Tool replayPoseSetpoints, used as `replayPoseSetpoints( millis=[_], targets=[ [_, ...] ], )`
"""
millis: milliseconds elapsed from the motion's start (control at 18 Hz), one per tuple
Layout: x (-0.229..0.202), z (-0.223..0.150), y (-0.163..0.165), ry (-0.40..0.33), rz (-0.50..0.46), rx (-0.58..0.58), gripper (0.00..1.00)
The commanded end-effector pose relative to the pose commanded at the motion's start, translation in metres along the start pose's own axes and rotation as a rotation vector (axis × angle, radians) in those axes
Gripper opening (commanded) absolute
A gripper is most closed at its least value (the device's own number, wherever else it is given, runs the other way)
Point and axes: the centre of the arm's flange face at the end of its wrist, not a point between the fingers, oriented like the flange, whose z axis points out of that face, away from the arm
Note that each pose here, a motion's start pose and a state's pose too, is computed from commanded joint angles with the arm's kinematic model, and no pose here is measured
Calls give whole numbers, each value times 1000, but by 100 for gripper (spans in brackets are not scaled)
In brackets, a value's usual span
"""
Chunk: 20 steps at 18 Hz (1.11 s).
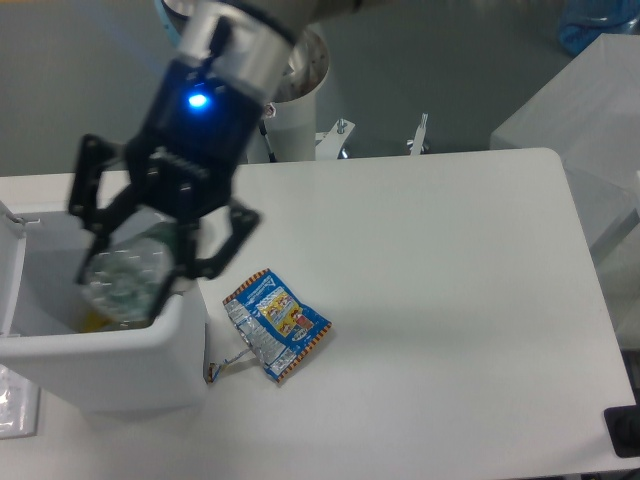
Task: Place the trash in the trash can
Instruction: 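Carry the bottle over the white bin and lower it inside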
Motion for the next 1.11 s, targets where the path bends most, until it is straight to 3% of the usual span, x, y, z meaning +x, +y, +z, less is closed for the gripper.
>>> replayPoseSetpoints(
  millis=[444, 778, 889, 1000, 1111],
  targets=[
    [10, 32, 38, 46, -40, -74, 61],
    [12, 48, 52, 68, -2, -101, 61],
    [14, 53, 58, 74, 2, -111, 73],
    [17, 55, 65, 80, 3, -121, 76],
    [19, 51, 63, 77, 7, -117, 85]
  ],
)
